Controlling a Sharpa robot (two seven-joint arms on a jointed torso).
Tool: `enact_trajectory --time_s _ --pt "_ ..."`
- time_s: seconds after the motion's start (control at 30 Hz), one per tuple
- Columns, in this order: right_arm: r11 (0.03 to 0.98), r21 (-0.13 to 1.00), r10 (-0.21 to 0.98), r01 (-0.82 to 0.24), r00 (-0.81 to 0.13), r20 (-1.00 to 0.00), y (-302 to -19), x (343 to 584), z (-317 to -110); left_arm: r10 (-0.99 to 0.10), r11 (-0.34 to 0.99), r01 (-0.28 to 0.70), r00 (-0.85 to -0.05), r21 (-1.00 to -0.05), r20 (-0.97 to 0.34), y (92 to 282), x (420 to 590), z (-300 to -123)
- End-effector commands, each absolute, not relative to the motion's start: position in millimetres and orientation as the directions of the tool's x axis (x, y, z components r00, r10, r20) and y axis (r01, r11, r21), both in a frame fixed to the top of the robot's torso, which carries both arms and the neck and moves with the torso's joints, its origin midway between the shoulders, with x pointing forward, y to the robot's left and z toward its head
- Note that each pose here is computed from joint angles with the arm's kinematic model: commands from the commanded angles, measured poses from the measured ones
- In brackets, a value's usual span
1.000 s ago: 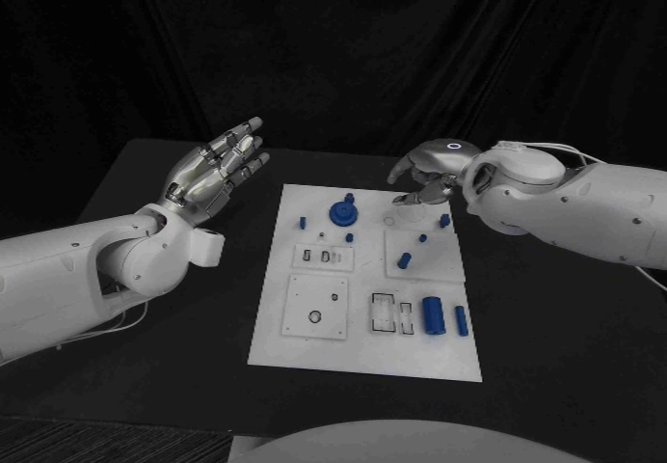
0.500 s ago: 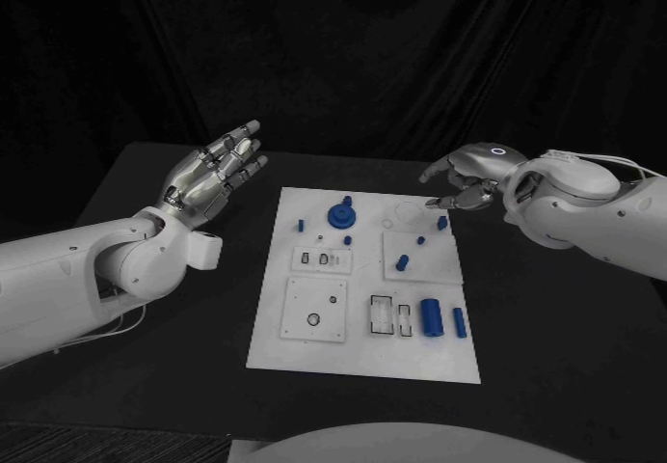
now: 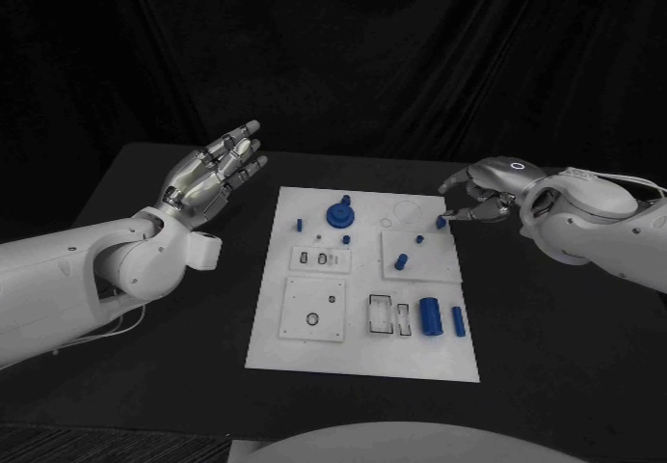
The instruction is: Assemble the parts on the task board
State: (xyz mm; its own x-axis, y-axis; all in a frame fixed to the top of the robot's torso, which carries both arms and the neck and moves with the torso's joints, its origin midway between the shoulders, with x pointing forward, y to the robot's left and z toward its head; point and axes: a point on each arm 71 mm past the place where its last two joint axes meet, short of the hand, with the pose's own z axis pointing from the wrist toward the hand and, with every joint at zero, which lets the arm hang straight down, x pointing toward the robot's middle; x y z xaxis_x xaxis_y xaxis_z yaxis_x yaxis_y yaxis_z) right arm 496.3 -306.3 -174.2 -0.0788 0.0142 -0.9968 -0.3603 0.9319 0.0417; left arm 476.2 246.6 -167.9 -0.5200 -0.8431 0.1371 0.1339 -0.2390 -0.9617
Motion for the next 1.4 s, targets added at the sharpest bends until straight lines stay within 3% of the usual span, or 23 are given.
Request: enact_trajectory --time_s 0.03,1.4 --pt "0.941 0.034 0.017 -0.336 -0.054 -0.998 -310.5 496.3 -175.9 -0.834 -0.259 0.147 -0.533 -0.955 0.144 246.3 475.5 -166.7" --pt "0.942 0.035 -0.001 -0.333 -0.110 -0.994 -306.1 497.9 -197.9 -0.833 -0.258 0.141 -0.533 -0.956 0.146 248.0 475.1 -168.0"
